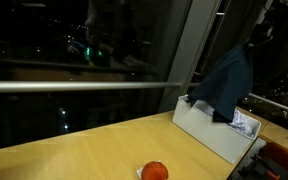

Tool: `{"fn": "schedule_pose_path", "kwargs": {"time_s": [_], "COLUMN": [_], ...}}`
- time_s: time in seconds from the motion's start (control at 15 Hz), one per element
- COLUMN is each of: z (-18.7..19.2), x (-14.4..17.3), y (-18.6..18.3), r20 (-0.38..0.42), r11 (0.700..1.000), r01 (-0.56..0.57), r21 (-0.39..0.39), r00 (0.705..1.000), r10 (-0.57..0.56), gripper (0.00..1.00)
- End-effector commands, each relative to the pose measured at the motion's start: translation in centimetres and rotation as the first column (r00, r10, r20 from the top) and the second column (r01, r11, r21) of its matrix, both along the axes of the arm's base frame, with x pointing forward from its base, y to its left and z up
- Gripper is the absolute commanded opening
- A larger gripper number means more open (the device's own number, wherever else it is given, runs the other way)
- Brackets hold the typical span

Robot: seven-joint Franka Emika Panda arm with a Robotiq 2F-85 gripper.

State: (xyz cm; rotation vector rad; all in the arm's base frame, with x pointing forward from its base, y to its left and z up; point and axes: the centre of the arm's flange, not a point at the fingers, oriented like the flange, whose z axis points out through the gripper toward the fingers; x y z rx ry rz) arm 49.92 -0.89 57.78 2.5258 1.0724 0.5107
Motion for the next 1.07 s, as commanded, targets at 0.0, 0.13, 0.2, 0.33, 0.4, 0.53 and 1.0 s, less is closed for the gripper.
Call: {"fn": "schedule_pose_path", "kwargs": {"time_s": [0.0,0.13,0.2,0.33,0.4,0.53,1.0], "z": [6.7,8.6,9.2,9.1,8.9,7.8,2.0], "x": [-1.3,-1.6,-1.5,-1.0,-0.8,0.0,2.6], "y": [-3.3,-4.6,-5.2,-5.9,-6.0,-6.2,-6.8], "r20": [0.018,0.026,0.029,0.025,0.022,0.008,-0.093], "r11": [0.999,0.999,0.998,0.998,0.998,0.997,0.997], "r01": [0.032,0.053,0.059,0.068,0.07,0.073,0.082], "r21": [-0.007,-0.004,-0.001,0.004,0.005,0.008,0.012], "r00": [0.999,0.998,0.998,0.997,0.997,0.997,0.992], "r10": [-0.032,-0.053,-0.059,-0.068,-0.07,-0.074,-0.08], "gripper": [0.01,0.01,0.01,0.01,0.01,0.01,0.44]}}
